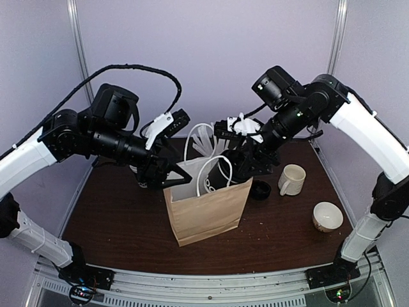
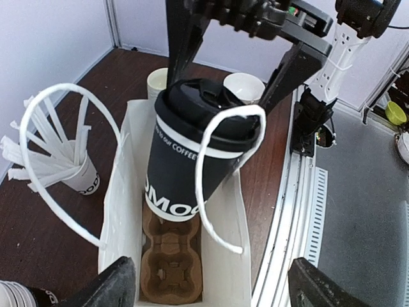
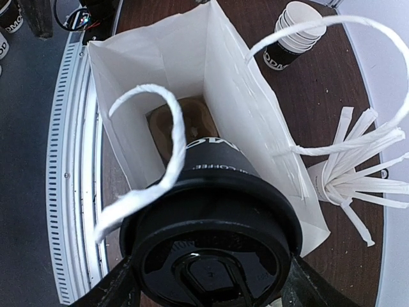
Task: Pack the takeout coffee
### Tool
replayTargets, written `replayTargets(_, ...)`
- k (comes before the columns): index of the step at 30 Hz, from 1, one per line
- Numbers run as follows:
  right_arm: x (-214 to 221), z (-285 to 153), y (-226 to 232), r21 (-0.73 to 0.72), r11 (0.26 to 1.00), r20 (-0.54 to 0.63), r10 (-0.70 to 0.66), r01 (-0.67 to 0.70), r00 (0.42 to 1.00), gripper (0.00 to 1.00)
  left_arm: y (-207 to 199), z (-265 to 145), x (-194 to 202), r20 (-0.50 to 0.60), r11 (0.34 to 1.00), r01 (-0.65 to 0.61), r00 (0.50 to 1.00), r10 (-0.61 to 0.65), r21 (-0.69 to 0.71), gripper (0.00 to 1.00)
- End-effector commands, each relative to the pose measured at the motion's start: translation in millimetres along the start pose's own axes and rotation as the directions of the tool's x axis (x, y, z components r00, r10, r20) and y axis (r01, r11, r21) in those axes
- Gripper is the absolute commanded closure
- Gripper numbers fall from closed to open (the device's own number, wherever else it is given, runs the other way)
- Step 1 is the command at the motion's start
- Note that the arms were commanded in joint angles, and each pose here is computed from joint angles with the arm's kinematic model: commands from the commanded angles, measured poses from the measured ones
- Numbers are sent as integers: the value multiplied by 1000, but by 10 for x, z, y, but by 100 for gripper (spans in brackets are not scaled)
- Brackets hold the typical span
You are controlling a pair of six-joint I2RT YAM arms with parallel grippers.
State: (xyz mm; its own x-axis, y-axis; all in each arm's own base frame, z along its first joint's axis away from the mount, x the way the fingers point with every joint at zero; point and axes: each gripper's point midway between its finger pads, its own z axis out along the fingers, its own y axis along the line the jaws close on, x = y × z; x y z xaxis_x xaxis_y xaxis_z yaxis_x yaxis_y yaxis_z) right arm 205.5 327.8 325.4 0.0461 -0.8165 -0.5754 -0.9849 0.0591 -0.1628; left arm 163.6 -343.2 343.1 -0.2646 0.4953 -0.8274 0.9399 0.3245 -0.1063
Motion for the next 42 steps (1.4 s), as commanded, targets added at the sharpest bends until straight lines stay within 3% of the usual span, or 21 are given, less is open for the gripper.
replayTargets(1, 103, -90, 128, 5, 1000, -14, -15, 15, 1000, 39, -260, 239, -151, 42, 993, -117, 992, 116, 26, 13)
replayTargets(7, 166, -74, 240, -17, 1000, -19, -16, 16, 1000, 40, -225, 534, -111, -15, 986, -149, 989, 148, -74, 17)
replayTargets(13, 218, -51, 353, -39, 999, -21, -18, 17, 1000, 40, -510, 588, -246, 76, 980, -196, 978, 196, -9, 34)
replayTargets(19, 232, -58, 381, -43, 999, -11, -3, 3, 1000, 40, -863, 657, -186, 173, 967, -243, 959, 226, 83, 38)
replayTargets(28, 328, -28, 414, -39, 999, -22, 7, -8, 1000, 40, -949, 612, -18, 249, 959, -273, 936, 247, 74, 43)
replayTargets(42, 280, 33, 415, -61, 998, -17, 1, -2, 1000, 40, -1357, 917, 325, 78, 843, -538, 841, 536, 14, 46)
